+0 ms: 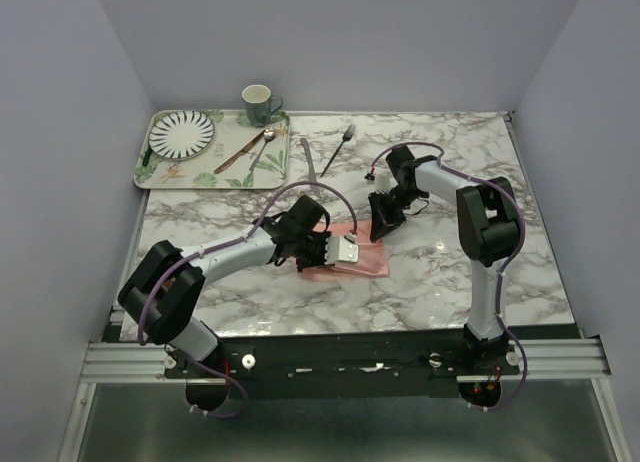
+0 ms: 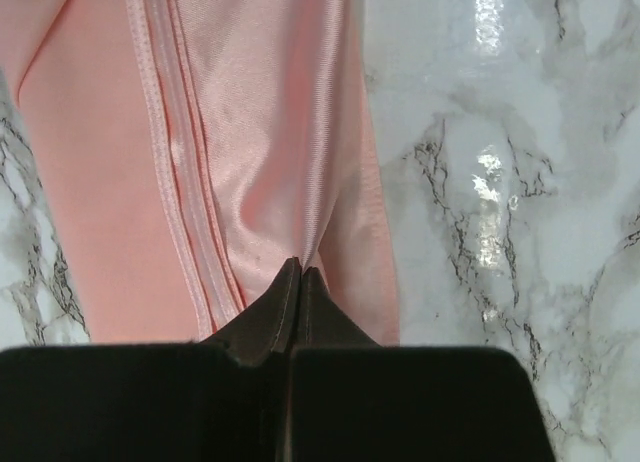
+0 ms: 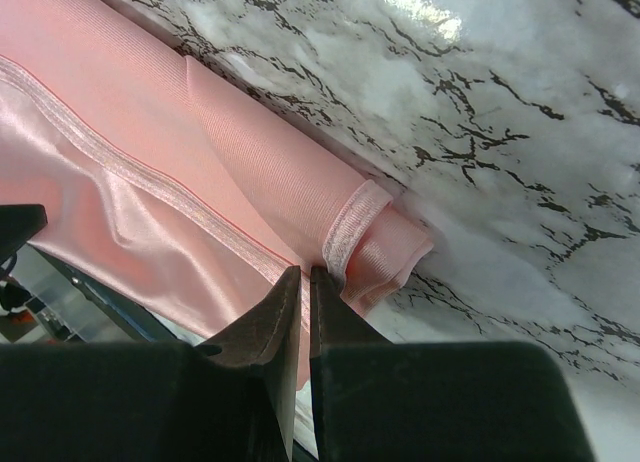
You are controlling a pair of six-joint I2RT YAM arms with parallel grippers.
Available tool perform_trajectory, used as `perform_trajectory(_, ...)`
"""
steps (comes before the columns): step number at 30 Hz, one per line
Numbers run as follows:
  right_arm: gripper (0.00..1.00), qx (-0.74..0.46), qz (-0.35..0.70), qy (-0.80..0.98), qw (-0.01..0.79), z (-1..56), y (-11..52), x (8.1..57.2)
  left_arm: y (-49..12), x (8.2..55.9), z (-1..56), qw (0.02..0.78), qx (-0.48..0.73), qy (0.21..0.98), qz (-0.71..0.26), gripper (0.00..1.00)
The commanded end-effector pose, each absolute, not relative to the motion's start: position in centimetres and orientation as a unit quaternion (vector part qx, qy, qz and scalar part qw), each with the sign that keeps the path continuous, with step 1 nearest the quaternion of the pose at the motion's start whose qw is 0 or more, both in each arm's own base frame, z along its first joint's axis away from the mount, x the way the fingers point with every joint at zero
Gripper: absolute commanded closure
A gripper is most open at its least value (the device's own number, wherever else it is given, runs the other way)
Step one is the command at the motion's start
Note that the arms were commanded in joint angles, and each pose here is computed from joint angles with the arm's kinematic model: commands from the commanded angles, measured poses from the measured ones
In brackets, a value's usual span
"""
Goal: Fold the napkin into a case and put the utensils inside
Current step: Fold the 2/3-rectangle-folded napkin at the center of the board.
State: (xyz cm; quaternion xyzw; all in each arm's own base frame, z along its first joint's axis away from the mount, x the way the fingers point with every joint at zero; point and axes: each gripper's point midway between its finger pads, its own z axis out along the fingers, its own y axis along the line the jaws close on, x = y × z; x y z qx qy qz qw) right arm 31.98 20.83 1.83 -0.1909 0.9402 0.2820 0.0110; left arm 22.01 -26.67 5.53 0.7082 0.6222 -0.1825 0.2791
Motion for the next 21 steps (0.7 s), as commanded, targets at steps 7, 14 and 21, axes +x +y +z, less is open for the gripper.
perform_trajectory(7, 0.84, -0.215, 0.214, 0.953, 0.004, -1.0, 18.6, 32.1, -25.1, 20.0, 3.9, 0.249, 0.726, 0.613, -0.19, 0.54)
perform_trajectory(14, 0.84, -0.213, 0.215, 0.953, 0.001, -1.2, 18.6, 32.1, -24.3, 20.1, 2.2, 0.264, 0.744, 0.6, -0.126, 0.44)
perform_trajectory(21, 0.84, -0.213, 0.214, 0.953, -0.001, -1.3, 18.6, 31.9, -24.1, 20.7, 1.1, 0.258, 0.747, 0.605, -0.099, 0.49)
